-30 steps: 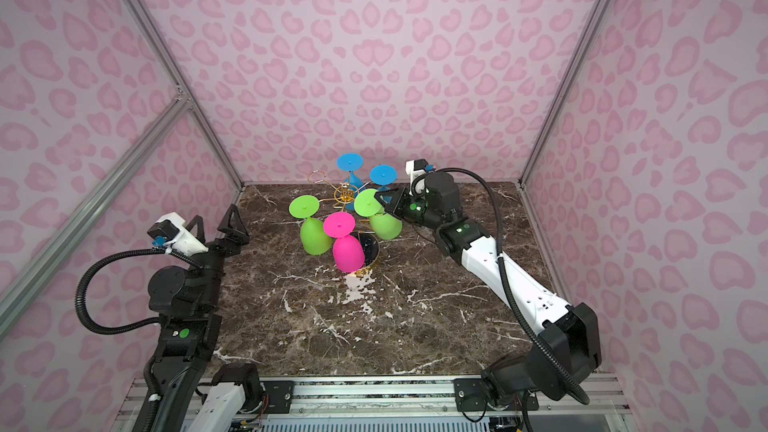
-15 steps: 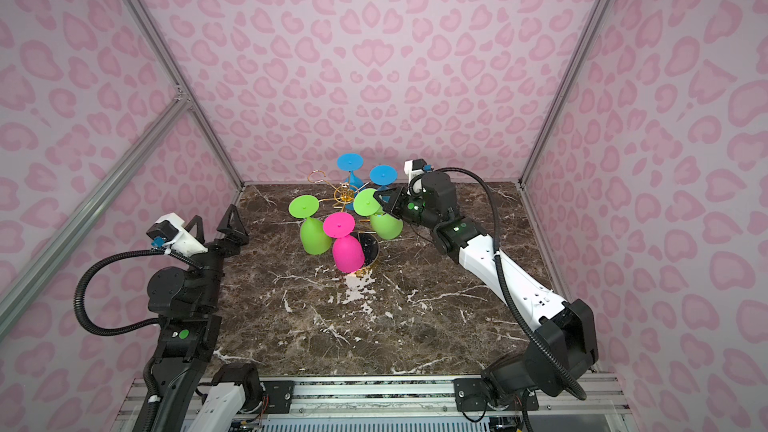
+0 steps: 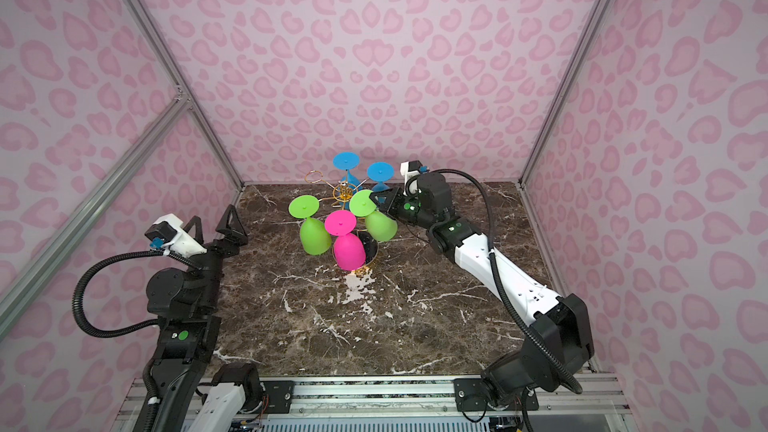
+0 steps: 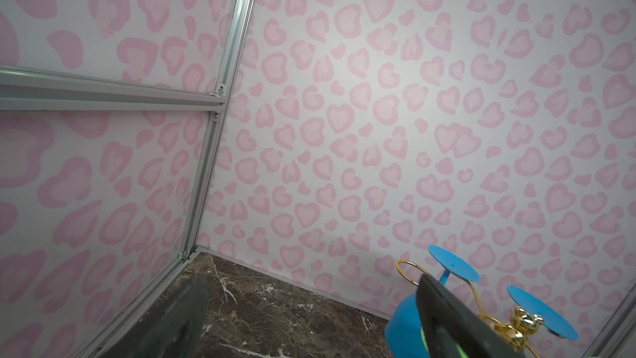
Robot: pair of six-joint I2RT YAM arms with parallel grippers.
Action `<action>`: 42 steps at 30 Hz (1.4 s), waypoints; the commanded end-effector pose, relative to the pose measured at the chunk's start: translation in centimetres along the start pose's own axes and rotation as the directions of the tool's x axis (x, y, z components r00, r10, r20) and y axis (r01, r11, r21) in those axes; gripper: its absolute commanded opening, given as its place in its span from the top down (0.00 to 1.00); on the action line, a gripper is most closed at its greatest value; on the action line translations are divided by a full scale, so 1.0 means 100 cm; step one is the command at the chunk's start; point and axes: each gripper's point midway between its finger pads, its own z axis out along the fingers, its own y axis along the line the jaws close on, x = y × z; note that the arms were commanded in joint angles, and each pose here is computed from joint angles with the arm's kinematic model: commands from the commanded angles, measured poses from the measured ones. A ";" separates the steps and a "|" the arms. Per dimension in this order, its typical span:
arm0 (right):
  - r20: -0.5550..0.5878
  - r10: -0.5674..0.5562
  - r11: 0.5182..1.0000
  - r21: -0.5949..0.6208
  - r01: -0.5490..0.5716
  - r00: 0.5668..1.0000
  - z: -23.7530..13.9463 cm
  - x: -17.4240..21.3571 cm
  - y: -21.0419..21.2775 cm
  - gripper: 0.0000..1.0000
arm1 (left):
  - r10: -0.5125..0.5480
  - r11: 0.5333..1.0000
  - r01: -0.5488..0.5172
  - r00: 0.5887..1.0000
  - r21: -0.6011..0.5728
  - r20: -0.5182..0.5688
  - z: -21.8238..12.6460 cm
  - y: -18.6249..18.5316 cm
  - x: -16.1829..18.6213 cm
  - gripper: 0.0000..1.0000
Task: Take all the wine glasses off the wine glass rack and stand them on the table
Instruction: 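Slide the green glass off its rack hook with the right gripper, then pull the glass clear with the right gripper while the left arm rises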
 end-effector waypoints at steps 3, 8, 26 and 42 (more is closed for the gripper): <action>0.003 -0.037 0.999 -0.025 0.037 0.999 -0.005 0.001 0.008 1.00 | -0.007 1.000 0.007 1.000 -0.003 0.001 0.000 0.001 0.001 0.04; -0.001 -0.032 0.999 -0.019 0.032 0.999 -0.008 0.004 0.006 1.00 | -0.007 1.000 0.007 1.000 -0.005 -0.001 0.000 0.002 0.001 0.04; -0.003 -0.024 1.000 -0.003 0.024 1.000 -0.037 0.024 -0.005 1.00 | -0.010 1.000 0.010 1.000 -0.009 0.001 0.000 0.002 0.001 0.04; 0.200 -0.029 0.992 0.127 0.003 0.979 -0.130 0.007 -0.043 1.00 | -0.057 0.998 0.057 0.998 0.000 -0.019 0.002 -0.001 0.002 0.04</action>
